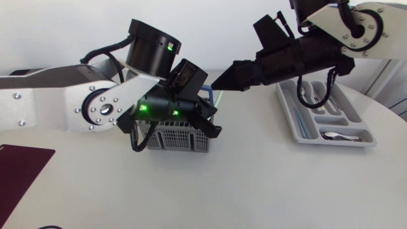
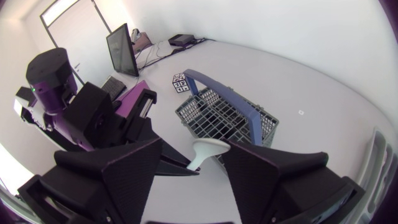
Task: Transfer all utensils from the basket to the drawer tray.
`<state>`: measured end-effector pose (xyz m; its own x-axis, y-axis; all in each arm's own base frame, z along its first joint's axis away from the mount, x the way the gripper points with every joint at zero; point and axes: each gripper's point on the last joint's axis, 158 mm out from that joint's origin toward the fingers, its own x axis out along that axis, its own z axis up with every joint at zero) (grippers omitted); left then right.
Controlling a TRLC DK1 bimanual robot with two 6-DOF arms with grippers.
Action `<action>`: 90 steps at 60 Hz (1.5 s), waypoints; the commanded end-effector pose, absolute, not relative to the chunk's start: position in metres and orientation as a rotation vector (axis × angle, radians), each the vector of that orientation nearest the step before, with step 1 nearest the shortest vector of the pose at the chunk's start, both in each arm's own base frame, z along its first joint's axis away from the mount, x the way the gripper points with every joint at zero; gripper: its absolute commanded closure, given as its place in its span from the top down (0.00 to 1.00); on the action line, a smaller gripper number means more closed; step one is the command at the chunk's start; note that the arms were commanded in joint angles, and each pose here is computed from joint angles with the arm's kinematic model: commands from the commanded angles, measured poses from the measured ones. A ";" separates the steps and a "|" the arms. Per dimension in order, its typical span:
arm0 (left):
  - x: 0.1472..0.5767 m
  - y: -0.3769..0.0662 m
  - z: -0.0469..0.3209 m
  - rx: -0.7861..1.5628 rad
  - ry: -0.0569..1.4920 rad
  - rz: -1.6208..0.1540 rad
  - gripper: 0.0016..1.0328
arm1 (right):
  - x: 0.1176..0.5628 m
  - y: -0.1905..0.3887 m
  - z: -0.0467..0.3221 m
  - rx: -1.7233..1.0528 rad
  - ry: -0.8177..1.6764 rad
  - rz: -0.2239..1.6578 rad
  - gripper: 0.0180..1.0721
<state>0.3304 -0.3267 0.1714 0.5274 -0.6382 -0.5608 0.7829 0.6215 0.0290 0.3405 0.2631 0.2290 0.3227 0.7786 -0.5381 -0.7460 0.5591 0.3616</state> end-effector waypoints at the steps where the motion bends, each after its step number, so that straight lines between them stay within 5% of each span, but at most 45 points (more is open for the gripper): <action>1: 0.342 -0.331 0.183 0.264 0.514 -0.833 0.03 | 0.353 0.269 0.226 0.091 0.767 0.983 0.56; 23: 0.366 -0.317 0.191 0.183 0.509 -0.762 0.03 | 0.370 0.275 0.216 0.117 0.772 0.982 0.52; 42: 0.373 -0.315 0.187 0.161 0.520 -0.745 0.03 | 0.375 0.280 0.209 0.124 0.762 0.985 0.26; 62: 0.375 -0.313 0.189 0.145 0.521 -0.737 0.03 | 0.374 0.283 0.205 0.129 0.768 0.988 0.23; 90: 0.374 -0.313 0.190 0.137 0.521 -0.737 0.07 | 0.369 0.289 0.200 0.128 0.780 1.014 0.05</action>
